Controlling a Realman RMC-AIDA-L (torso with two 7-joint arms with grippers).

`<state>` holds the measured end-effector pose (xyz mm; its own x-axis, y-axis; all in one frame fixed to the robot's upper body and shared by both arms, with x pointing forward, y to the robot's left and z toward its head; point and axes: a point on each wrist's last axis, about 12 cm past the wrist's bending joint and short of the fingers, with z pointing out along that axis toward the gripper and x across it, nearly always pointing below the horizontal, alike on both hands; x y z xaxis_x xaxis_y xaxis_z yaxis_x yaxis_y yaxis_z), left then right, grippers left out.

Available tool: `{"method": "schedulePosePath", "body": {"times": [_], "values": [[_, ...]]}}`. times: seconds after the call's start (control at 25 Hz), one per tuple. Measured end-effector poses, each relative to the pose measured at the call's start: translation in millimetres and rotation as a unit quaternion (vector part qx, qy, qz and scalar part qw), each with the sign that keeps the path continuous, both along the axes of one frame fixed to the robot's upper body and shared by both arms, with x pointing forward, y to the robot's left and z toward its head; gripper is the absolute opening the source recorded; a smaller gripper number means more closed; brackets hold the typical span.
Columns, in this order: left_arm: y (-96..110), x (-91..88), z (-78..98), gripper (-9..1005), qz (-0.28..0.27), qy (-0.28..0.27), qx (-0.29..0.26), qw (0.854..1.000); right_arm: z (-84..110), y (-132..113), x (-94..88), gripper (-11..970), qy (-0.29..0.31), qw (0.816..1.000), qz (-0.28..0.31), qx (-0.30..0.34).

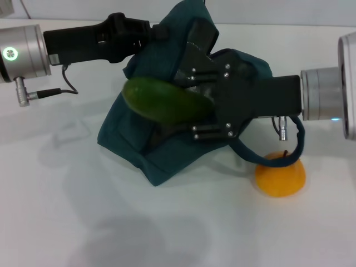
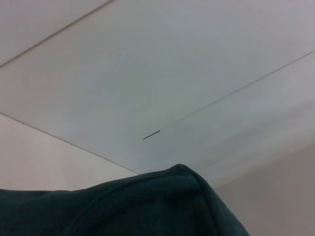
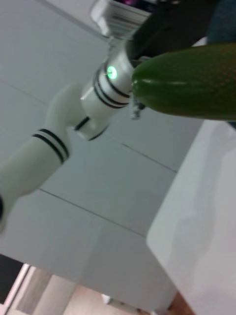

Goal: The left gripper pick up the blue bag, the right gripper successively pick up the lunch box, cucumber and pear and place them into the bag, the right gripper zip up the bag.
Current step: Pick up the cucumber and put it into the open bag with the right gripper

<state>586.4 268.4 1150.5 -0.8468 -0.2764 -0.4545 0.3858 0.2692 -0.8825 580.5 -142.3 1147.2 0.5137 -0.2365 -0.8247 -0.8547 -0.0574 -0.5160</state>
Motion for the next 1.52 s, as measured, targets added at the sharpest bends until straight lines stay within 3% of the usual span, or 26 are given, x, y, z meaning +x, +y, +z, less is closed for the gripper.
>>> {"method": "schedulePosePath", "body": {"times": [0.28, 0.68, 1.0, 1.52], "values": [[2.2, -1.3, -1.3, 74, 0.003, 0.002, 0.000, 1.000, -8.2, -12.3, 0.8, 627, -0.025, 0.998, -0.045, -0.039], [4.1, -2.0, -1.1, 74, 0.002, 0.006, 0.000, 1.000, -5.1, -24.6, -2.1, 627, -0.039, 0.992, -0.094, -0.080], [4.7, -2.5, -0.2, 74, 0.000, 0.006, -0.002, 1.000, 3.1, -11.9, 2.7, 627, -0.061, 0.977, -0.108, -0.175], [5.1, -3.2, -1.1, 74, 0.000, 0.008, -0.001, 1.000, 13.7, 10.5, 3.9, 627, -0.024, 0.977, -0.086, -0.193]]}}
